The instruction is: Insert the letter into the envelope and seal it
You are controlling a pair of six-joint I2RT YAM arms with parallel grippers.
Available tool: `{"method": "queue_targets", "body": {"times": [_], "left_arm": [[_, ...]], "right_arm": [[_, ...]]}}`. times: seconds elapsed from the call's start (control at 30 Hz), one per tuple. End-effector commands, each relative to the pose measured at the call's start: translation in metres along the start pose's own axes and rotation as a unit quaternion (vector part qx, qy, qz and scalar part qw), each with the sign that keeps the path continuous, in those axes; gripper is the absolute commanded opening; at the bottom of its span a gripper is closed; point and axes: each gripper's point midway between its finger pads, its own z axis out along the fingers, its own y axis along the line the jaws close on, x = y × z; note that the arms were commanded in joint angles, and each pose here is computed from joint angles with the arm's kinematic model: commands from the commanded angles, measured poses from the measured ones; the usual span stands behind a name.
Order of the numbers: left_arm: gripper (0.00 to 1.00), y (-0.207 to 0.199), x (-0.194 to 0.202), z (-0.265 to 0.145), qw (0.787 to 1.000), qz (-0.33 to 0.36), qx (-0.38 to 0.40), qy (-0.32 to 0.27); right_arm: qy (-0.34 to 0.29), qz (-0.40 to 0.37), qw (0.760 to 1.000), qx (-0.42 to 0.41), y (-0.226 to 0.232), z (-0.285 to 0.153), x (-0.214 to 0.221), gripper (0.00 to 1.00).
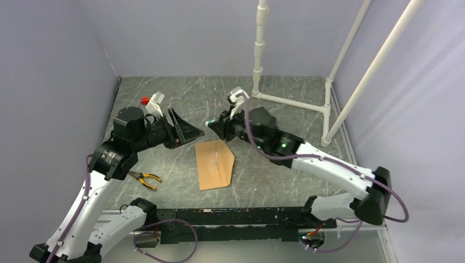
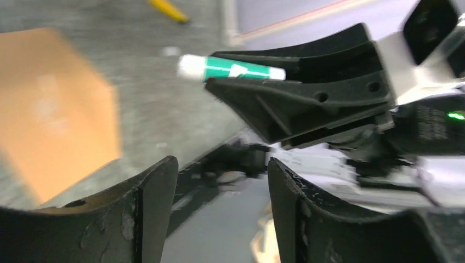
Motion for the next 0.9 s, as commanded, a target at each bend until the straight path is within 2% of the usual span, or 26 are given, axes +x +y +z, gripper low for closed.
{"method": "queue_targets", "body": {"times": [0.0,0.13,0.23,0.33,0.47,0.6,0.87], "left_arm": [[0.64,0.135,0.017,-0.023,0.957,0.032,-0.287,0.003],[0.61,0.185,0.027,-0.003,0.943,0.01,-0.333,0.017],[0.55,0.218,0.023,0.015,0.932,0.007,-0.361,0.005],[0.43,0.252,0.02,0.032,0.919,0.004,-0.393,0.014],[0.19,0.268,0.022,0.068,0.935,-0.012,-0.352,0.042],[0.04,0.282,0.015,0.085,0.939,-0.017,-0.34,0.043],[0.02,0.306,0.019,0.103,0.95,-0.048,-0.305,0.051]], "right_arm": [[0.159,0.044,0.974,0.156,-0.054,0.002,0.099,0.0],[0.224,0.039,0.958,0.175,-0.058,0.015,0.162,0.0],[0.264,0.03,0.95,0.167,-0.052,0.027,0.205,0.0],[0.295,0.03,0.942,0.16,-0.044,0.038,0.233,0.0],[0.32,0.032,0.929,0.181,-0.046,0.042,0.259,0.0],[0.328,0.033,0.921,0.207,-0.055,0.042,0.269,0.0],[0.355,0.03,0.91,0.21,-0.056,0.047,0.288,0.0]]}}
